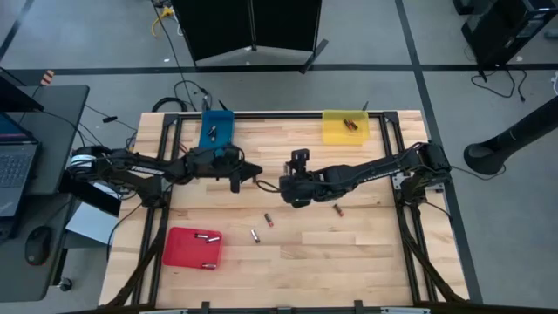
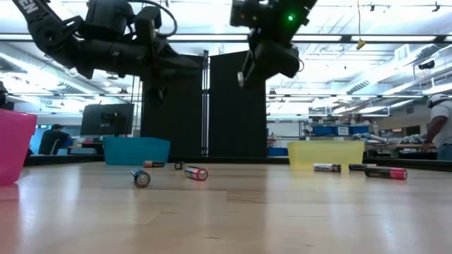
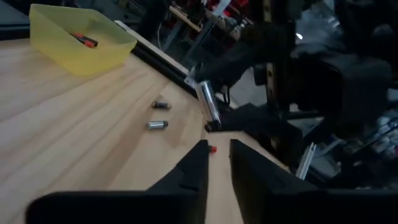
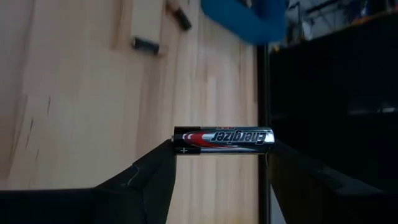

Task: Sort batteries
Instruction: Put the silver battery into the red bin

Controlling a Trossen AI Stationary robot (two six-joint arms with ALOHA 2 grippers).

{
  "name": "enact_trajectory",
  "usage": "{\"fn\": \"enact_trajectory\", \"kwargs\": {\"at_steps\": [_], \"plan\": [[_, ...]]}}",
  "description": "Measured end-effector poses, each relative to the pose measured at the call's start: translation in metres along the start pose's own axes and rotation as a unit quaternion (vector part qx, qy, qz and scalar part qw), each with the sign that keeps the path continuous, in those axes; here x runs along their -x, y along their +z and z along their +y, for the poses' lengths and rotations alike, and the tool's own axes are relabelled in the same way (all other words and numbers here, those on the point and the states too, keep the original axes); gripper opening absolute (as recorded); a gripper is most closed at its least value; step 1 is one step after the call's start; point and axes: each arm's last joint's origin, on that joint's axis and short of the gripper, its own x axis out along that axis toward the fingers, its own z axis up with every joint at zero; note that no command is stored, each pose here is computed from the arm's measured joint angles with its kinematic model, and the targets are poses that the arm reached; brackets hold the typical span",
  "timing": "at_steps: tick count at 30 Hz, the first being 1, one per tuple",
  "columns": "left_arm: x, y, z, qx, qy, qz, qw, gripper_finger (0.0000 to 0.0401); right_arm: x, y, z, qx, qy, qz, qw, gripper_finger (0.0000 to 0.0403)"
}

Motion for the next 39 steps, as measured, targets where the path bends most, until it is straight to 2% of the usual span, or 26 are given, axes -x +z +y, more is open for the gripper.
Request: {"fn": "enact_trajectory", "kwargs": {"at_steps": [7, 13, 26, 34, 39], "plan": [[-0.009, -0.001, 0.004, 0.028, 0.021, -0.006, 0.999, 0.0145, 0.004, 0.013, -0.007, 0.009, -0.014, -0.046, 0.999, 0.0235], [-0.025, -0.008, 0.002, 0.025, -0.008, -0.022, 0.999, 0.0172, 0.005, 0.017, -0.007, 0.011, -0.018, -0.061, 0.998, 0.0235], [-0.052, -0.003, 0.000, 0.018, -0.035, -0.031, 0.999, 0.0178, 0.005, 0.018, -0.007, 0.005, -0.018, -0.069, 0.997, 0.0235], [-0.055, 0.001, -0.003, 0.015, -0.054, -0.027, 0.998, 0.0176, 0.005, 0.020, -0.008, 0.008, -0.020, -0.076, 0.997, 0.0235], [-0.057, -0.001, -0.001, 0.015, -0.052, -0.026, 0.998, 0.0144, 0.005, 0.021, -0.008, 0.009, -0.022, -0.081, 0.996, 0.0235]]}}
